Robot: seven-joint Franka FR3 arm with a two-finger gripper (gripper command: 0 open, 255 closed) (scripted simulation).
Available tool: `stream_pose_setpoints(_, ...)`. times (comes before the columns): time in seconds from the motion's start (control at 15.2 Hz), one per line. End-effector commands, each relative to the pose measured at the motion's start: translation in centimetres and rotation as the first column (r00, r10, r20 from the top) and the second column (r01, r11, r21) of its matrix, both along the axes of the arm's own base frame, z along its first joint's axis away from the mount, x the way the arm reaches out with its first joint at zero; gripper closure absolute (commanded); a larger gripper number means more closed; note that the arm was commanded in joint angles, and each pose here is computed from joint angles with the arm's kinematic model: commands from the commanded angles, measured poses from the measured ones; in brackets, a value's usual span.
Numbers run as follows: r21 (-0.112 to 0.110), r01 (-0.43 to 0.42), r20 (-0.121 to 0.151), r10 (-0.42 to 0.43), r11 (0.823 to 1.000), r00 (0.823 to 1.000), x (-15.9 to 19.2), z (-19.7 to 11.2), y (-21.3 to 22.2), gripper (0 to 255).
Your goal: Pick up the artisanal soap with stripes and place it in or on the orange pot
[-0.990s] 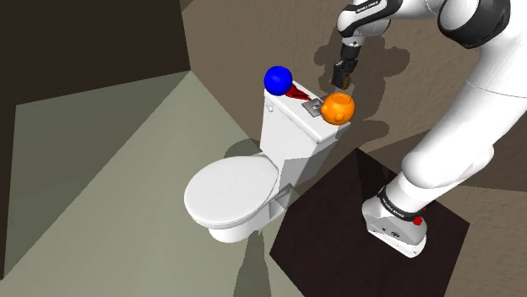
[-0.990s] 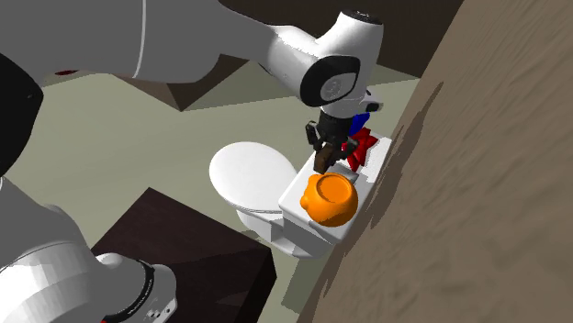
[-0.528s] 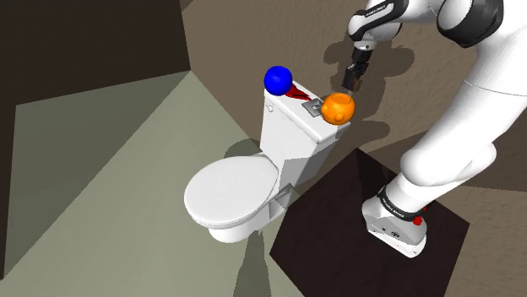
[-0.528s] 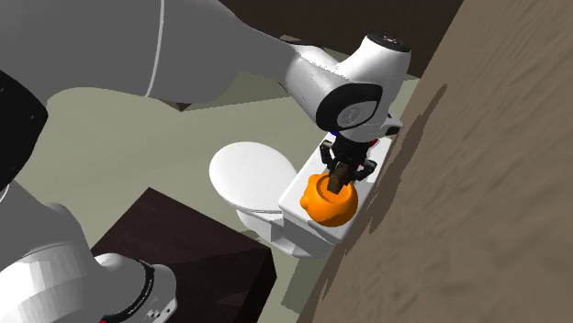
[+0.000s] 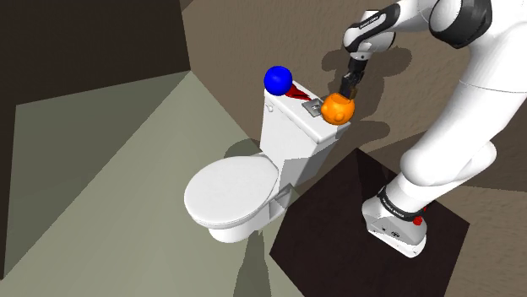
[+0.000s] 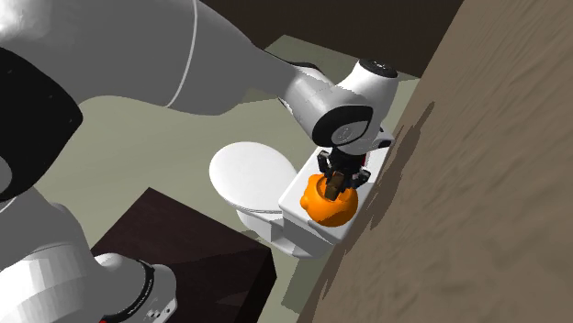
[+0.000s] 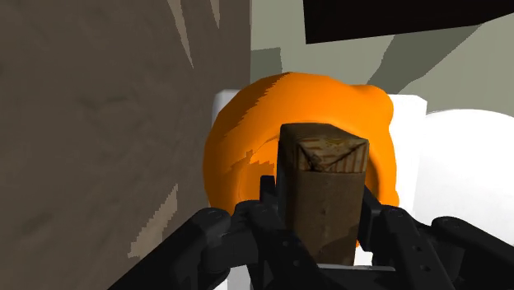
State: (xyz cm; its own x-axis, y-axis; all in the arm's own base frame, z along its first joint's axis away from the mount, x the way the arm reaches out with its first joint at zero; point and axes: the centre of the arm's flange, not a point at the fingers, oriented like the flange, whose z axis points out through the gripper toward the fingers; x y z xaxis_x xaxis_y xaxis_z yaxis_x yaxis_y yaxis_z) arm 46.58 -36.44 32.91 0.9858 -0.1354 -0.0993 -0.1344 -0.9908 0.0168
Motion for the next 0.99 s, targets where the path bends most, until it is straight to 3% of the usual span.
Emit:
stream_pose_setpoints(0.0,0.000,0.000,0.000,0.000,1.000,1.000,-0.04,-1.09,-0.06,255)
stream_pose_setpoints(0.59,0.000,0.000,0.000,0.000,1.000,1.000,-0.04,-1.68,-0.06,255)
stream_pose_setpoints(0.66,0.000,0.000,0.000,0.000,1.000,1.000,-0.04,-1.68,-0.06,0)
stream_pose_setpoints(0.92,0.000,0.000,0.000,0.000,1.000,1.000,-0.04,-1.68,-0.06,0)
